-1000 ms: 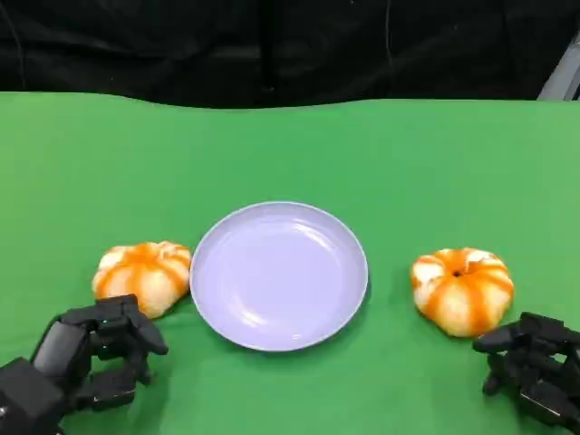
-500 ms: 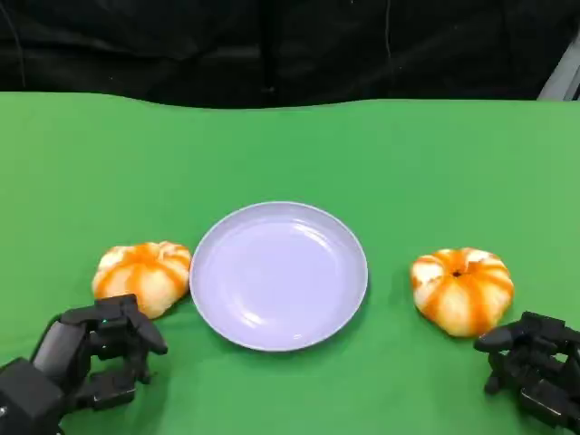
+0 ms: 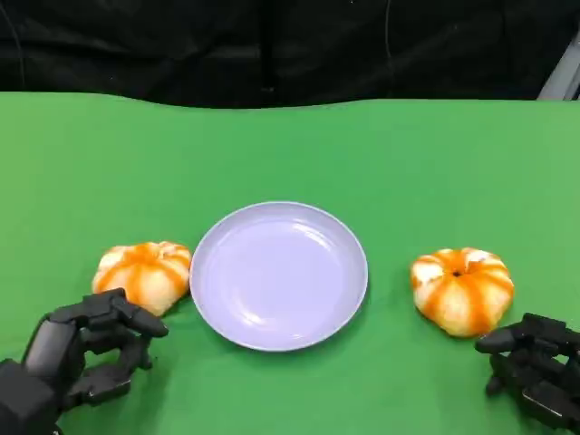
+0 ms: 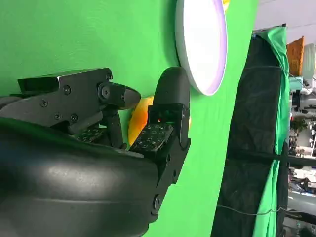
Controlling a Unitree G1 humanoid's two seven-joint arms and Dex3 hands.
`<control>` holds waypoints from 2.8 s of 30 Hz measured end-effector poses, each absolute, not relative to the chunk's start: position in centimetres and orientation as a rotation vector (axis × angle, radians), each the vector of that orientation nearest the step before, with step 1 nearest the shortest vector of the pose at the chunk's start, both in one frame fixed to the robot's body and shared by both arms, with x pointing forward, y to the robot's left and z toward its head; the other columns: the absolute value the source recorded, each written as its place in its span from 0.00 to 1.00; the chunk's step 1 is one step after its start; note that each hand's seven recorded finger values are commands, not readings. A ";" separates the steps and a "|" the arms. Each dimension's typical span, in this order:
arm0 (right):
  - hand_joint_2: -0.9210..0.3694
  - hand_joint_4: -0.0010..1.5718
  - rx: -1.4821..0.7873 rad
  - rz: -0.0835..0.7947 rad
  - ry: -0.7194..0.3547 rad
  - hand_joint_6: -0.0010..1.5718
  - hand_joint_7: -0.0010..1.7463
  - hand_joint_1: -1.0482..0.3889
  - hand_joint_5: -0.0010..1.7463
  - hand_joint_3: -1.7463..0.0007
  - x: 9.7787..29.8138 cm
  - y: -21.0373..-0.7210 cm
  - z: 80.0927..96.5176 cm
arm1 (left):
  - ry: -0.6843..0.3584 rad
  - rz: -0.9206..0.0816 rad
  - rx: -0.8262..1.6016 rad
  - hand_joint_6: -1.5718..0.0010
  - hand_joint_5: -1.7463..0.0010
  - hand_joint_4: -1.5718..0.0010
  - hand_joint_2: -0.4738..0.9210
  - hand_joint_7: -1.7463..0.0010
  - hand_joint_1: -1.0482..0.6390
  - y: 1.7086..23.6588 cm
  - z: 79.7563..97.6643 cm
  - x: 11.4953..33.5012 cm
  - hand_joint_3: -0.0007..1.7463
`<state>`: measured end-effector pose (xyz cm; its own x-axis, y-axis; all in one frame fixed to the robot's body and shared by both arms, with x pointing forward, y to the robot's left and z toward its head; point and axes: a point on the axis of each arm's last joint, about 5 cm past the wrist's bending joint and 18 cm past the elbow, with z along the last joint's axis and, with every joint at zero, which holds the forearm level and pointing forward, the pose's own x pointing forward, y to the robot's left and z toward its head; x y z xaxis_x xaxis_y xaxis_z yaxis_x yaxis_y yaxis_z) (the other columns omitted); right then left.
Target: Grasp the bread from the table and place it into the plate.
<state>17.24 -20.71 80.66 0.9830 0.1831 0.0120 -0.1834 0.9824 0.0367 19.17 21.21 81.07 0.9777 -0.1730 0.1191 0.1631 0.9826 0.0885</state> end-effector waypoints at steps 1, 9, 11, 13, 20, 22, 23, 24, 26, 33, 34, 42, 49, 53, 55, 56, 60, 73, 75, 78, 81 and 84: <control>0.00 0.45 0.038 0.184 -0.008 0.55 0.48 0.78 0.83 0.77 17.2 -20.7 80.7 | -0.136 -0.168 0.069 0.37 0.43 0.52 0.99 0.79 0.58 21.1 81.1 19.2 0.17; 0.00 0.45 0.038 0.184 -0.006 0.55 0.48 0.78 0.83 0.76 17.2 -20.7 80.6 | -0.151 -0.167 0.048 0.44 0.59 0.54 1.00 0.90 0.48 21.2 81.1 19.2 0.10; 0.00 0.44 0.038 0.184 -0.006 0.55 0.48 0.79 0.83 0.76 17.2 -20.7 80.6 | -0.168 -0.157 0.044 0.47 0.71 0.52 1.00 0.96 0.43 21.2 81.3 19.3 0.07; 0.00 0.44 0.038 0.184 -0.006 0.55 0.47 0.79 0.83 0.76 17.2 -20.7 80.6 | -0.207 -0.145 0.045 0.52 0.77 0.53 1.00 0.99 0.41 21.2 81.6 19.4 0.06; 0.00 0.45 0.040 0.187 -0.004 0.55 0.48 0.78 0.83 0.76 17.3 -20.7 80.6 | -0.271 -0.102 0.055 0.69 0.91 0.59 1.00 1.00 0.34 21.4 82.2 19.6 0.09; 0.00 0.45 0.038 0.185 -0.003 0.55 0.48 0.78 0.83 0.76 17.3 -20.7 80.6 | -0.279 -0.092 0.057 0.71 0.92 0.60 1.00 1.00 0.32 21.4 82.3 19.6 0.09; 0.00 0.45 0.037 0.184 -0.003 0.55 0.48 0.78 0.83 0.76 17.3 -20.7 80.6 | -0.285 -0.089 0.058 0.71 0.93 0.60 1.00 1.00 0.32 21.4 82.3 19.6 0.09; 0.00 0.45 0.036 0.181 -0.003 0.56 0.48 0.78 0.83 0.76 17.3 -20.7 80.6 | -0.290 -0.085 0.059 0.71 0.94 0.61 1.00 1.00 0.31 21.4 82.3 19.6 0.10; 0.00 0.45 0.036 0.177 -0.004 0.56 0.48 0.78 0.83 0.76 17.4 -20.7 80.6 | -0.301 -0.072 0.062 0.72 0.95 0.63 1.00 1.00 0.29 21.6 82.4 19.6 0.11; 0.00 0.45 0.035 0.180 -0.012 0.56 0.47 0.78 0.83 0.76 17.6 -20.6 80.8 | -0.331 -0.057 0.090 0.72 0.96 0.62 1.00 1.00 0.29 21.9 83.0 20.1 0.11; 0.00 0.45 0.035 0.180 -0.012 0.56 0.47 0.78 0.82 0.76 17.6 -20.6 80.8 | -0.331 -0.057 0.090 0.72 0.97 0.63 1.00 1.00 0.29 21.9 83.0 20.1 0.11; 0.00 0.46 0.035 0.182 -0.011 0.56 0.47 0.77 0.82 0.77 17.8 -20.6 80.8 | -0.345 -0.087 0.436 0.63 0.98 0.61 1.00 0.98 0.26 22.8 84.1 20.9 0.09; 0.00 0.46 0.036 0.185 -0.013 0.56 0.47 0.78 0.82 0.77 17.9 -20.5 80.8 | -0.348 -0.117 0.740 0.64 0.99 0.60 1.00 0.99 0.20 22.5 84.2 21.7 0.10; 0.00 0.46 0.037 0.185 -0.012 0.56 0.47 0.78 0.82 0.77 17.9 -20.5 80.8 | -0.348 -0.114 0.830 0.65 0.99 0.60 1.00 1.00 0.18 22.1 84.0 22.1 0.09; 0.00 0.46 0.037 0.184 -0.012 0.56 0.47 0.78 0.82 0.77 17.9 -20.5 80.8 | -0.358 -0.112 0.857 0.65 0.99 0.60 1.00 1.00 0.18 22.1 84.0 22.3 0.09; 0.00 0.46 0.037 0.184 -0.012 0.56 0.47 0.78 0.82 0.77 17.9 -20.5 80.8 | -0.362 -0.107 0.862 0.66 0.99 0.60 1.00 1.00 0.17 22.1 84.1 22.4 0.09; 0.00 0.46 0.036 0.180 -0.012 0.56 0.47 0.78 0.82 0.77 17.9 -20.5 80.8 | -0.358 -0.120 0.896 0.69 1.00 0.64 1.00 1.00 0.11 21.9 84.0 22.5 0.09; 0.00 0.46 0.037 0.184 -0.011 0.56 0.47 0.78 0.83 0.77 17.9 -20.5 80.8 | -0.303 -0.157 1.161 0.68 1.00 0.65 1.00 0.99 0.06 20.9 84.3 24.0 0.12; 0.00 0.45 0.037 0.183 -0.011 0.56 0.47 0.79 0.82 0.77 17.9 -20.5 80.8 | -0.284 -0.166 1.178 0.67 1.00 0.65 1.00 0.99 0.06 20.9 84.3 24.1 0.12; 0.00 0.45 0.038 0.186 -0.011 0.56 0.47 0.79 0.82 0.76 17.9 -20.5 80.8 | -0.266 -0.179 1.195 0.66 1.00 0.65 1.00 0.99 0.07 20.7 84.3 24.2 0.13; 0.00 0.45 0.038 0.187 -0.012 0.56 0.47 0.80 0.82 0.76 17.9 -20.5 80.8 | -0.252 -0.185 1.210 0.66 1.00 0.65 1.00 0.99 0.06 20.6 84.3 24.4 0.15; 0.00 0.45 0.038 0.187 -0.013 0.56 0.47 0.80 0.83 0.76 17.9 -20.5 80.8 | -0.223 -0.204 1.233 0.66 1.00 0.65 1.00 0.99 0.06 20.6 84.1 24.5 0.16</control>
